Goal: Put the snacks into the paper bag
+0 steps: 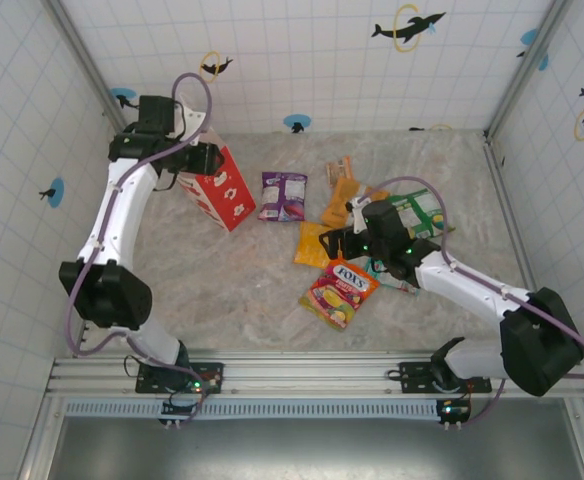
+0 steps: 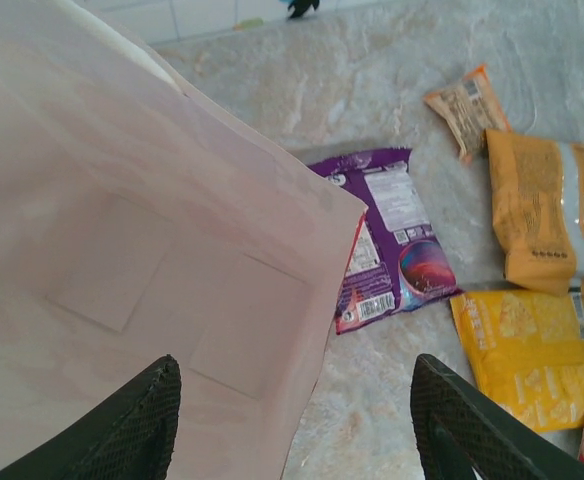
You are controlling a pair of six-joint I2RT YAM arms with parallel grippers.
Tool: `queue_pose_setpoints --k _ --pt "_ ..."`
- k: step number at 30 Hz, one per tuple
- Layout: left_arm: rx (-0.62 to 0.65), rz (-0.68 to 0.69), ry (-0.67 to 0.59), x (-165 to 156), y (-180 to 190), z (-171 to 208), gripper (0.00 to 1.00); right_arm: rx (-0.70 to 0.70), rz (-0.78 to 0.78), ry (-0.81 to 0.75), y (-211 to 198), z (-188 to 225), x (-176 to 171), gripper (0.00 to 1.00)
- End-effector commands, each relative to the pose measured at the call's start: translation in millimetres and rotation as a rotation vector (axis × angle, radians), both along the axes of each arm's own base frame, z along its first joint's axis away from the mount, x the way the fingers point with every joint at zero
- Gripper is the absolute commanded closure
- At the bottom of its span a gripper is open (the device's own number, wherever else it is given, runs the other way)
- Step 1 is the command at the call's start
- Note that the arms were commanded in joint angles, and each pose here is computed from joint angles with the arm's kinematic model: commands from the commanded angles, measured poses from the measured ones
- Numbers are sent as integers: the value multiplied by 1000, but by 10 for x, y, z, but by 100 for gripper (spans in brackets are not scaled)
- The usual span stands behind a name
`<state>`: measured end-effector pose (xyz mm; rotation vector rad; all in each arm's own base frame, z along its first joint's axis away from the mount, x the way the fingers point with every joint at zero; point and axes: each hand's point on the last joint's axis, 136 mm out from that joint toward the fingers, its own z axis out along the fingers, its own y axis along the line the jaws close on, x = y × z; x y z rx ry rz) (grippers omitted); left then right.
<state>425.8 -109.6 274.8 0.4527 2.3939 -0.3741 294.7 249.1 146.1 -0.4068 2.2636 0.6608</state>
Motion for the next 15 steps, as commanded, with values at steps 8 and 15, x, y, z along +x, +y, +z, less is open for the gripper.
queue_pose_setpoints --k 8,15 --pt "35 -79 -12 227 -207 39 40 29 6 -20 118 143 83 0" --pt "78 -97 20 256 -195 -106 53 17 3 -18 98 128 78 0"
